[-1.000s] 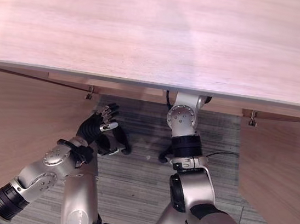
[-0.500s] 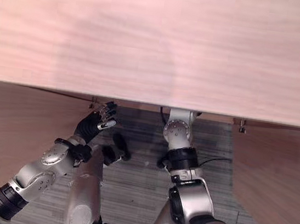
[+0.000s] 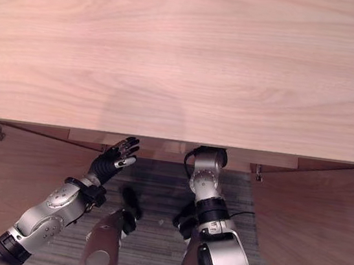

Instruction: Put the empty folder in the office cabinet

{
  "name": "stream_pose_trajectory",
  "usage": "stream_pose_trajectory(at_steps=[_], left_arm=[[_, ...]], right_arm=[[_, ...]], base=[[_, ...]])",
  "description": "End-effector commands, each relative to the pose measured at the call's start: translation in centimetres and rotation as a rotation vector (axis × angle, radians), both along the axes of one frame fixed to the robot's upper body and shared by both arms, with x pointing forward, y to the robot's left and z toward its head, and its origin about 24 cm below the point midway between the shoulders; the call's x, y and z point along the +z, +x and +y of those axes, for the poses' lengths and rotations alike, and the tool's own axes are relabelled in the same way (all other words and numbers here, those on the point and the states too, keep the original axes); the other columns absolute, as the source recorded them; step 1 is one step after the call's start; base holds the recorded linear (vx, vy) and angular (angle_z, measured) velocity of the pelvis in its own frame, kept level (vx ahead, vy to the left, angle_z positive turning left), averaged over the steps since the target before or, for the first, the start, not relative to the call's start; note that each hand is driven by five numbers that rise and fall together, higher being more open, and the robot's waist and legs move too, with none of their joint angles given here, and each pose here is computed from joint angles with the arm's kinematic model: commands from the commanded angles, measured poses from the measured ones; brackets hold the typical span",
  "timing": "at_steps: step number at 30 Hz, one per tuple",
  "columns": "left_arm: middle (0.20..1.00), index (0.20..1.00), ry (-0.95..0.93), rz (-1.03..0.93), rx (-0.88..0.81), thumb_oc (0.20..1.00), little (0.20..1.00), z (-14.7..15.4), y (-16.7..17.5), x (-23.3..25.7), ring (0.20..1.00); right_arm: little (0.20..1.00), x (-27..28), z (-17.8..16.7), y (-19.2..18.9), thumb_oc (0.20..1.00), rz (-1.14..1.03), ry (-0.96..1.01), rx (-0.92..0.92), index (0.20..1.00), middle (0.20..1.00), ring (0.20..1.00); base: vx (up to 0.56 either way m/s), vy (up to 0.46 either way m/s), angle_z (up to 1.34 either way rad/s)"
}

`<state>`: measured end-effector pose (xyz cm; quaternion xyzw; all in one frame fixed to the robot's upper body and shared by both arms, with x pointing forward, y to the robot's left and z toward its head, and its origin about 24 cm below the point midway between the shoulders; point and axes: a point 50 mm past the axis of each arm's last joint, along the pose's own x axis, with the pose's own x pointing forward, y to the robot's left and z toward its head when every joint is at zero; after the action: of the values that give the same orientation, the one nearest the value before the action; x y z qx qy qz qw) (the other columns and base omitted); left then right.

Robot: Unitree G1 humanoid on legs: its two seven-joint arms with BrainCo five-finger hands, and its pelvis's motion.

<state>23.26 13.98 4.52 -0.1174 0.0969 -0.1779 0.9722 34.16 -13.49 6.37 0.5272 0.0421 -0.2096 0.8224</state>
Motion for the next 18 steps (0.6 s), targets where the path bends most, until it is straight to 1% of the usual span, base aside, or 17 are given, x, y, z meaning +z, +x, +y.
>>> stream_pose_trajectory(at_steps=[1,5,8,10,13,18], left_arm=[[1.000,1.000,0.018,-0.014,-0.034,1.000,1.000,0.3,-1.3,-0.2,1.000],[1.000,1.000,0.019,0.006,-0.032,1.000,1.000,0.8,-1.7,-0.6,1.000],[1.000,1.000,0.007,0.011,-0.057,1.000,1.000,0.6,-2.0,-0.7,1.000],[1.000,1.000,0.000,0.013,-0.065,1.000,1.000,0.7,-2.3,-0.6,1.000],[1.000,1.000,0.005,0.052,-0.065,1.000,1.000,1.0,-3.0,-1.2,1.000],[1.000,1.000,0.030,0.051,-0.040,1.000,1.000,1.8,-3.0,-1.3,1.000]], right_arm=[[1.000,-0.8,1.8,-0.5,1.000,-0.005,0.074,0.051,1.000,1.000,1.000],[1.000,-2.5,0.9,-1.5,1.000,0.028,0.065,0.041,1.000,1.000,1.000],[1.000,-3.6,0.0,-2.3,1.000,0.047,0.047,0.032,1.000,1.000,1.000],[1.000,-4.3,-0.7,-3.0,1.000,0.057,0.053,0.018,1.000,1.000,1.000],[1.000,-5.1,-1.6,-3.8,1.000,0.073,0.070,-0.009,1.000,1.000,1.000],[1.000,-6.1,-2.3,-4.4,1.000,0.117,0.060,-0.034,1.000,1.000,1.000]], base=[[0.06,-0.103,-0.09],[0.07,-0.101,-0.07],[0.08,-0.051,-0.09],[0.07,0.124,-0.03],[0.06,0.188,0.45],[0.00,0.083,0.19]])
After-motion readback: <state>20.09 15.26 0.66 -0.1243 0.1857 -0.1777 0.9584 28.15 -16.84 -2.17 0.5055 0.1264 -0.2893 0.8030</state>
